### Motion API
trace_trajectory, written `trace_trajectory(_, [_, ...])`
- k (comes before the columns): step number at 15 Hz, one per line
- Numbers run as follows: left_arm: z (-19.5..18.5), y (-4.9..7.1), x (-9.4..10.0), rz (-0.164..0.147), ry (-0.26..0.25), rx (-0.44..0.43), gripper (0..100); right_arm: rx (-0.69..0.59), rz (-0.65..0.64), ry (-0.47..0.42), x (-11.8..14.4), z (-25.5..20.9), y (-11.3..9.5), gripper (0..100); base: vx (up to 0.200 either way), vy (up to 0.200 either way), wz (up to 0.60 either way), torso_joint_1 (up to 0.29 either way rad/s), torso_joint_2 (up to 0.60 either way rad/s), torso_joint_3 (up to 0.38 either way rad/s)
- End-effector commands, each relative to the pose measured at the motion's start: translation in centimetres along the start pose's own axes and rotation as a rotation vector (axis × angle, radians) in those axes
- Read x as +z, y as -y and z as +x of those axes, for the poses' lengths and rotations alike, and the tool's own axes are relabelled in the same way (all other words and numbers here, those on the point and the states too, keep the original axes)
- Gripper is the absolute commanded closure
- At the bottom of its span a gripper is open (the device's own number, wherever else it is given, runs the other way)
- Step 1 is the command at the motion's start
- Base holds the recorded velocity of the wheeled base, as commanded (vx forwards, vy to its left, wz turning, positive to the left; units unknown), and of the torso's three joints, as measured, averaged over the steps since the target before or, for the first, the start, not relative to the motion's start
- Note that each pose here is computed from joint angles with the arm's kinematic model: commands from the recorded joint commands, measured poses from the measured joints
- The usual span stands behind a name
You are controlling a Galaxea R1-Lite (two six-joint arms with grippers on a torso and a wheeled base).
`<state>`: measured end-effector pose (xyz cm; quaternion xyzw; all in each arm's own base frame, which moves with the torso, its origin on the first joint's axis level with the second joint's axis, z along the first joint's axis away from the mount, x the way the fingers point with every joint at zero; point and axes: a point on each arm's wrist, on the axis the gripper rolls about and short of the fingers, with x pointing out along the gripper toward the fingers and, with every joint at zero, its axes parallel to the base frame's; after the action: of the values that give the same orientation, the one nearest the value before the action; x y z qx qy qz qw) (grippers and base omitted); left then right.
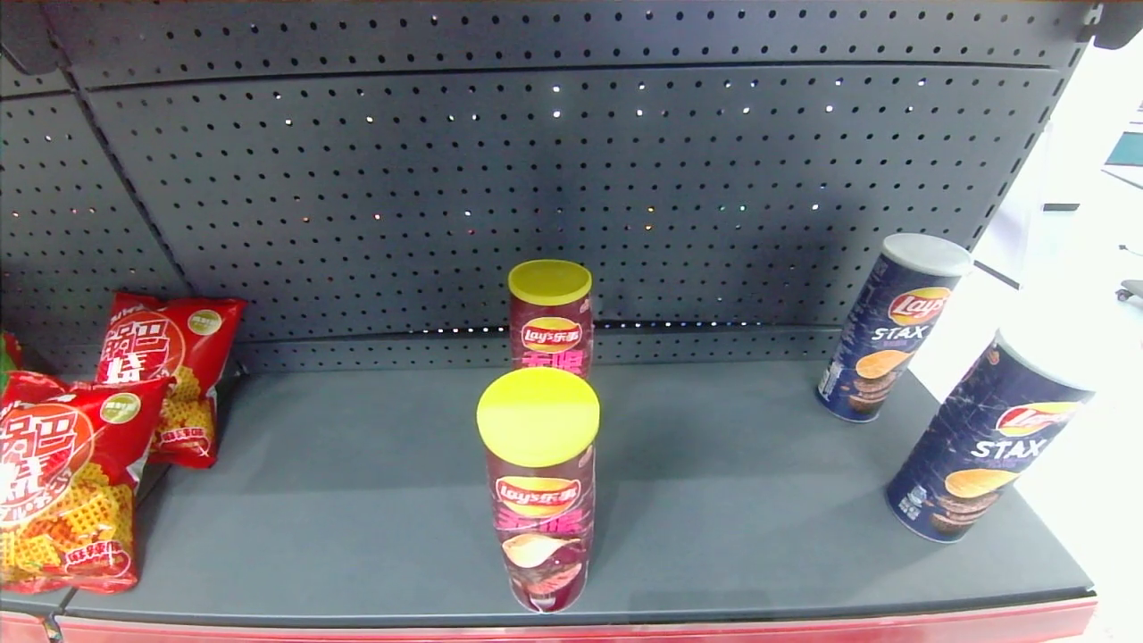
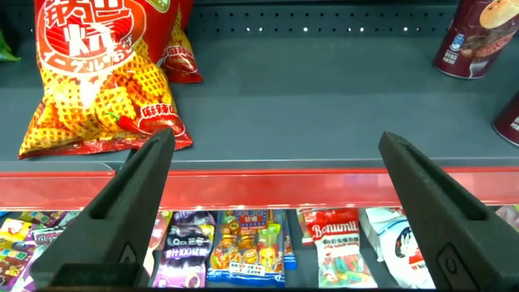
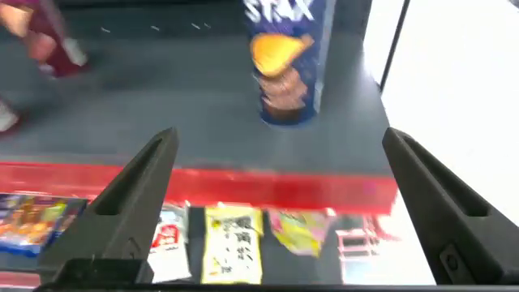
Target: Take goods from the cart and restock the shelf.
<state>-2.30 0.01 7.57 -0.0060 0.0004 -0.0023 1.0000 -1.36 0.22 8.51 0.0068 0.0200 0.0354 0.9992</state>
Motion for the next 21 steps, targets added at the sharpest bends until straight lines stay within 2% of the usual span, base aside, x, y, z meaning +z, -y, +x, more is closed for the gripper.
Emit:
trace_trajectory(1, [0.01,0.00,-0.01,0.000,-0.001,0.000,0,-0.066,-0.011,0.043,-0.27,-0.48,0.06,0,0.000,0.000,0.00,0.000,0.00,0.000])
trace_trajectory(3, [-0.01,0.00,0.03,0.000,0.001,0.000,0,-0.114,-0.012,0.017,-1.05,-0.82,0.23,0,0.000,0.000,0.00,0.000,0.00,0.000])
trace_trajectory(8, [0.01,0.00,-0.01,0.000,-0.001,0.000,0,-0.109,-0.011,0.046,-0.93,-0.91,0.24,0,0.000,0.000,0.00,0.000,0.00,0.000])
trace_trajectory(21, [-0.01,0.00,0.03,0.000,0.001,0.000,0,-0.109,-0.013,0.040,-1.00,-0.90,0.24,0,0.000,0.000,0.00,0.000,0.00,0.000])
